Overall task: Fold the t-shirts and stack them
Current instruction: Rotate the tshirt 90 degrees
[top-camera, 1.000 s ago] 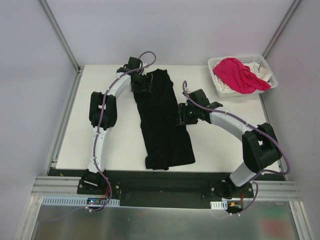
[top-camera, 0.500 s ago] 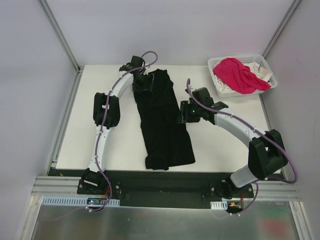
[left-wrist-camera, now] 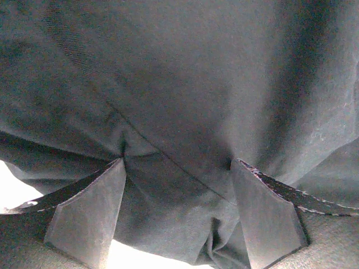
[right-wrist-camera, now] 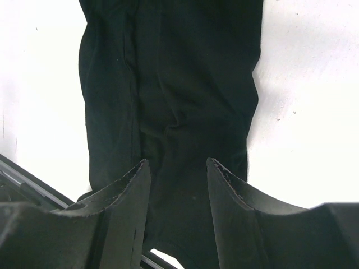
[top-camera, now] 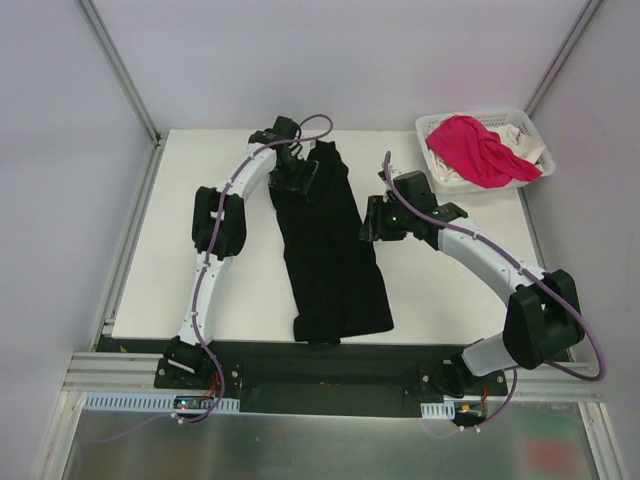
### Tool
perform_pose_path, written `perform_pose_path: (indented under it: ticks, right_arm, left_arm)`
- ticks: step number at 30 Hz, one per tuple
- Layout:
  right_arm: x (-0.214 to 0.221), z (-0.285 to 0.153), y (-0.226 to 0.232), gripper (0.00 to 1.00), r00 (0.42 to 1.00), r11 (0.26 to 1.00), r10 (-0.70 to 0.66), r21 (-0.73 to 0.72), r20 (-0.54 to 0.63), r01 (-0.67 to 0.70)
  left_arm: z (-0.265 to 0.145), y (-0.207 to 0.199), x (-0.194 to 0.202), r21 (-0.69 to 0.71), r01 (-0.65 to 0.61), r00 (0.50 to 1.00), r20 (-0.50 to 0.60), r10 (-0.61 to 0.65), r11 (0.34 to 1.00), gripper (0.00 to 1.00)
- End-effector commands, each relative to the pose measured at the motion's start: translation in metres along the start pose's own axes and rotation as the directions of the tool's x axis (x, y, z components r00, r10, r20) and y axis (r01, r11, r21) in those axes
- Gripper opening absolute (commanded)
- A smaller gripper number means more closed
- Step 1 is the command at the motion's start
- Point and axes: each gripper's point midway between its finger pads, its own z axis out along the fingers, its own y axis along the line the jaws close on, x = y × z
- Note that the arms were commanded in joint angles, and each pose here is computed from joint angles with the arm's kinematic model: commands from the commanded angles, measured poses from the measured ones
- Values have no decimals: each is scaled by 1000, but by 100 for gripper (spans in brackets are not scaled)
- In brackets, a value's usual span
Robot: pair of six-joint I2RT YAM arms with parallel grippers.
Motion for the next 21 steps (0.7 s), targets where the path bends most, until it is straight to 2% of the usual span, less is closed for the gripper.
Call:
perform_pose_path:
  ticks: [1,6,10,13,18,20,21]
  right_arm:
    - [-22,-17,11,47,996,999,-13,-30,83,15]
    - [-18,-19,10,47,997,999,-14,-33,77,16]
    - [-2,-14,9,48,999,999,-11,-50,33,13]
    - [14,-9,5,48,1000,999,-12,-50,-10,12]
    - [28,-9,7,48,998,997,-49,-59,-44,46]
    - [31,-11,5,48,996,998,-50,-42,-72,47]
    - [32,-12,5,48,996,998,-55,-44,-76,52]
  left_arm:
    - [17,-37,85,76,-72,942,-322,93,995,73]
    - [17,-62,90,112,-116,934,-327,147,987,72]
    - [10,-50,84,26,-121,942,-311,123,992,72]
    - [-2,-43,77,-10,-103,961,-260,97,995,73]
    - [-36,-28,53,-144,-71,993,-106,56,987,75]
    - [-58,-19,29,-226,-22,999,24,28,974,76]
    - [-64,-13,28,-253,0,999,45,12,967,77]
